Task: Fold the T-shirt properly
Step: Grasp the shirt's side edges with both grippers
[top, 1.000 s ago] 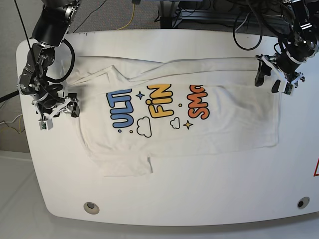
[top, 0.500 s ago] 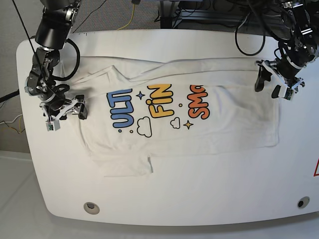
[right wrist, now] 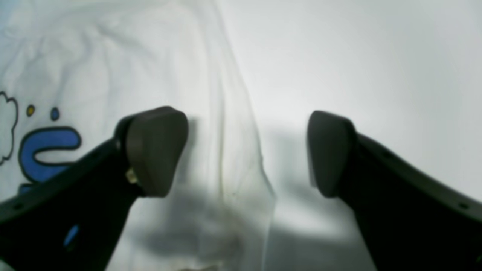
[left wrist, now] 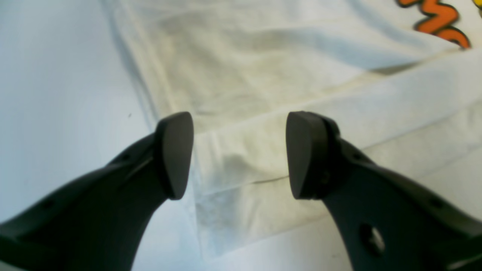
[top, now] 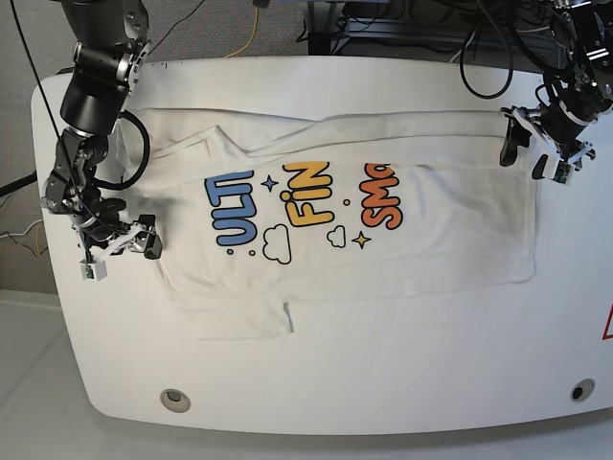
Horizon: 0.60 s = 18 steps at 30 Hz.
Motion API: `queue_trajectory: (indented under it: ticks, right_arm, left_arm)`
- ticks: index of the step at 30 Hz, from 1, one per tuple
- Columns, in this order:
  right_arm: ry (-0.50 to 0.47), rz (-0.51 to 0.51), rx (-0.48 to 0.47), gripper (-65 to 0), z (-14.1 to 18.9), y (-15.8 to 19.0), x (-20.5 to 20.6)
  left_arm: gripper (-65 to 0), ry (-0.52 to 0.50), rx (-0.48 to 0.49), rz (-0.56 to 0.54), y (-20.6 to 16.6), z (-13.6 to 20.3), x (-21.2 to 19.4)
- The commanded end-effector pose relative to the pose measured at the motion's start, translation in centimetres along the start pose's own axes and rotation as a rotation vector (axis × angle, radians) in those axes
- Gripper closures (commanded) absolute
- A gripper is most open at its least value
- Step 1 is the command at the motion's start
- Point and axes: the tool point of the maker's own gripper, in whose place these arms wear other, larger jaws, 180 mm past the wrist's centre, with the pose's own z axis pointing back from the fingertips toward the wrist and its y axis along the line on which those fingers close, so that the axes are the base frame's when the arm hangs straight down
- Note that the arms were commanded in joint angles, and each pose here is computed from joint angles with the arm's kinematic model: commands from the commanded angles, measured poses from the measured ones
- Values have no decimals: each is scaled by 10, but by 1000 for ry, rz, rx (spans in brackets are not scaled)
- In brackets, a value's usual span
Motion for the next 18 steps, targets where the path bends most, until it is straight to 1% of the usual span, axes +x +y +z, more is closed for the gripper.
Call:
queue_trajectory:
  ticks: [1,3,5,9,15,17,18]
  right_arm:
    - [16,-2,10,-518,6,0,-6]
    - [54,-18,32,-517,9,5,-25]
    - [85,-77,71,-506,15,13,-52]
    - [82,-92,102,-490,16,20,-58]
    - [51,-90,118,-454,15,24,-50]
    - [17,-87,139,-388,15,27,-41]
    - [16,-86,139,-363,15,28,-41]
  left_arm:
    - [-361,-43,6,-7,3,3,12]
    - [-362,-46,6,4,3,2,11]
    - [-366,-38,-1,26,1,-1,7]
    - [-367,-46,3,31,2,-1,10]
    - [-364,-66,12,39,8,-4,19]
    - [-366,-80,12,46,12,-11,27]
    - [-366,-85,14,48,14,-12,29]
